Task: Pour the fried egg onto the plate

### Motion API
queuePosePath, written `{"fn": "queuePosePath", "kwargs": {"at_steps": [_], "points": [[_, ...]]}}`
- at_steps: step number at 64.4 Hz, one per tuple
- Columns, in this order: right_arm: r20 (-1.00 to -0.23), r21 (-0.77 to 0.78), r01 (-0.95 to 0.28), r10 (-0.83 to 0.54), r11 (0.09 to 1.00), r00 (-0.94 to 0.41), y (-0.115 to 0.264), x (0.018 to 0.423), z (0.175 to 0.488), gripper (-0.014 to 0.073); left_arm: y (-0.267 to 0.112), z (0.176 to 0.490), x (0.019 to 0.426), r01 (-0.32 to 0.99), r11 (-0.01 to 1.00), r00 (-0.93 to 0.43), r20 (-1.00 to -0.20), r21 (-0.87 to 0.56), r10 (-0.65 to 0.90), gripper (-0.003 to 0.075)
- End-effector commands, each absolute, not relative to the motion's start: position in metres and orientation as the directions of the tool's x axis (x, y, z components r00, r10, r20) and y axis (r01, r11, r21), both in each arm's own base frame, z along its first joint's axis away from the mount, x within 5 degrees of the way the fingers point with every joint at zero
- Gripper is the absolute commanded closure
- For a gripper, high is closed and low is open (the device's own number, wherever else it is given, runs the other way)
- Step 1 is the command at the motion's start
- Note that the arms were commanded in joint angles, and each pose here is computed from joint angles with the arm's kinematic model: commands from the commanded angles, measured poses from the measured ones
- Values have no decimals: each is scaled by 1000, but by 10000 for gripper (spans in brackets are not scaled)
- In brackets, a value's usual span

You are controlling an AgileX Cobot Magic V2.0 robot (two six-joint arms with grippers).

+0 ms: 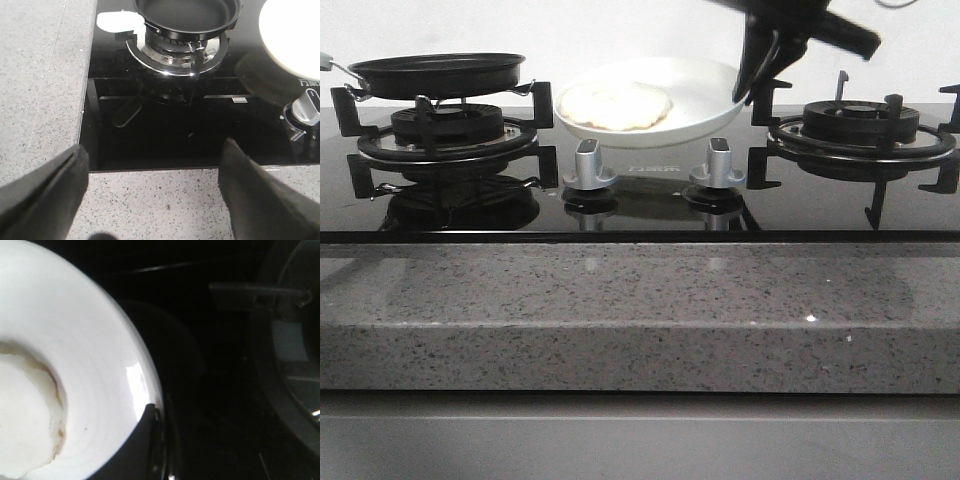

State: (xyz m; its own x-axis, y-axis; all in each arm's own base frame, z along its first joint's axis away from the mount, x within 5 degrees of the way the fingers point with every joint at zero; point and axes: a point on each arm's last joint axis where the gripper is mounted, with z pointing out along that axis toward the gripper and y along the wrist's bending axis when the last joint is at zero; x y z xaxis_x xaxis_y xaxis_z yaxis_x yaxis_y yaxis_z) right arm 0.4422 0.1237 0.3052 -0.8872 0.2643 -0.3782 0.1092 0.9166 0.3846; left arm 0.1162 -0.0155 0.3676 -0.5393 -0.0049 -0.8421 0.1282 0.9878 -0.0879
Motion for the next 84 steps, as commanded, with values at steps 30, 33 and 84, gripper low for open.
{"fn": "queuePosePath", "kwargs": {"at_steps": [30,33,84], "points": [[-499,413,-21,207,911,-842,118,420,380,269,-17,382,118,132,986,-451,-892,-105,-35,185],[-517,394,-54,172,917,-839,117,413,389,281,-17,382,118,132,986,-451,-892,-105,-35,185],[-795,113,-329,-114,937,-596,61,199,416,286,-17,382,118,132,986,-451,-892,-106,-36,185]]}}
